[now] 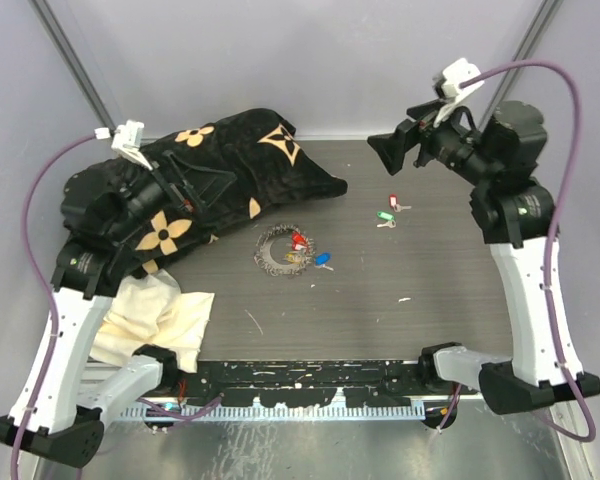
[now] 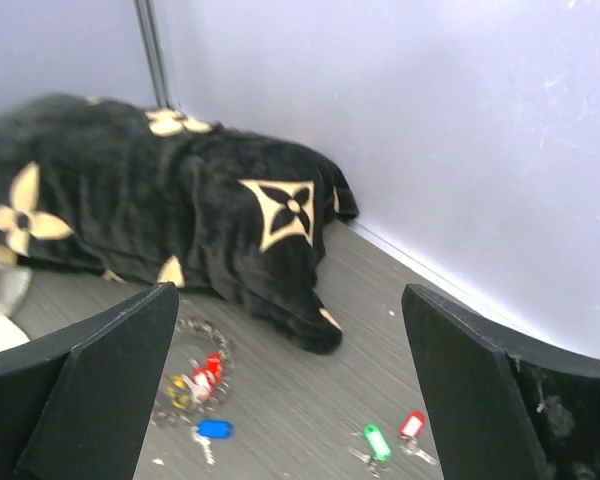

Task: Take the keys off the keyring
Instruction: Reset both arms

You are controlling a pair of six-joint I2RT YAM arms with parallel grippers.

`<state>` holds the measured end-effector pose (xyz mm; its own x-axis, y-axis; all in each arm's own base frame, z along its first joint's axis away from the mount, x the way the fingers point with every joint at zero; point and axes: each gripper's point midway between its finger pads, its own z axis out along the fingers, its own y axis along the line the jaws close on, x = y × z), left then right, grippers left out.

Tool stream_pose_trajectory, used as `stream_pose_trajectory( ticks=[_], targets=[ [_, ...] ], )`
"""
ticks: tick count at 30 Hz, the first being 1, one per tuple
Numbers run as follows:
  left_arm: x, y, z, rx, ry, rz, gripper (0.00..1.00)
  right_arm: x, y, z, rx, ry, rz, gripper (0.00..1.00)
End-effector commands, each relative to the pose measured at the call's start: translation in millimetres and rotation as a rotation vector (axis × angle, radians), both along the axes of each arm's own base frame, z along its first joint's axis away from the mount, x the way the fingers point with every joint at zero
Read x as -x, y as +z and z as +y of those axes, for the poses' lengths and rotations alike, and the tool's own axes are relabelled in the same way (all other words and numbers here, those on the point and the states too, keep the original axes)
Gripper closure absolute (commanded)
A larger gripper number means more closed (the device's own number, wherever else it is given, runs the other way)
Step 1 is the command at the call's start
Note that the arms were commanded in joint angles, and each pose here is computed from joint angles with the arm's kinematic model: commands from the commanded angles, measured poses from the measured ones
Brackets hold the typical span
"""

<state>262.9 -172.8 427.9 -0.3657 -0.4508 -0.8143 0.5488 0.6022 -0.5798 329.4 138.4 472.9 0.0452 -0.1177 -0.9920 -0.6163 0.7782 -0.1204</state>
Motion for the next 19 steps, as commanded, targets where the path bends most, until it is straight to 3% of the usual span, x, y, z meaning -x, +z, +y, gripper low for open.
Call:
stream_pose_trajectory(
  ticks=[1, 6, 19],
  targets=[
    [49.3, 57.2, -3.1, 0.025, -0.112, -0.173, 0.02, 34.0, 41.7, -6.1, -0.202, -0.058, 0.079, 0.0],
    [71.6, 74.9, -1.7, 0.039, -0.143, -0.234, 0.02, 62.0, 75.2, -15.2, -0.289, -0.091, 0.053, 0.0],
    [90.9, 66.6, -3.1, 0.033, -0.192, -0.244, 0.02, 74.3, 67.5, -20.9, -0.284, -0.064, 0.051, 0.0]
  ],
)
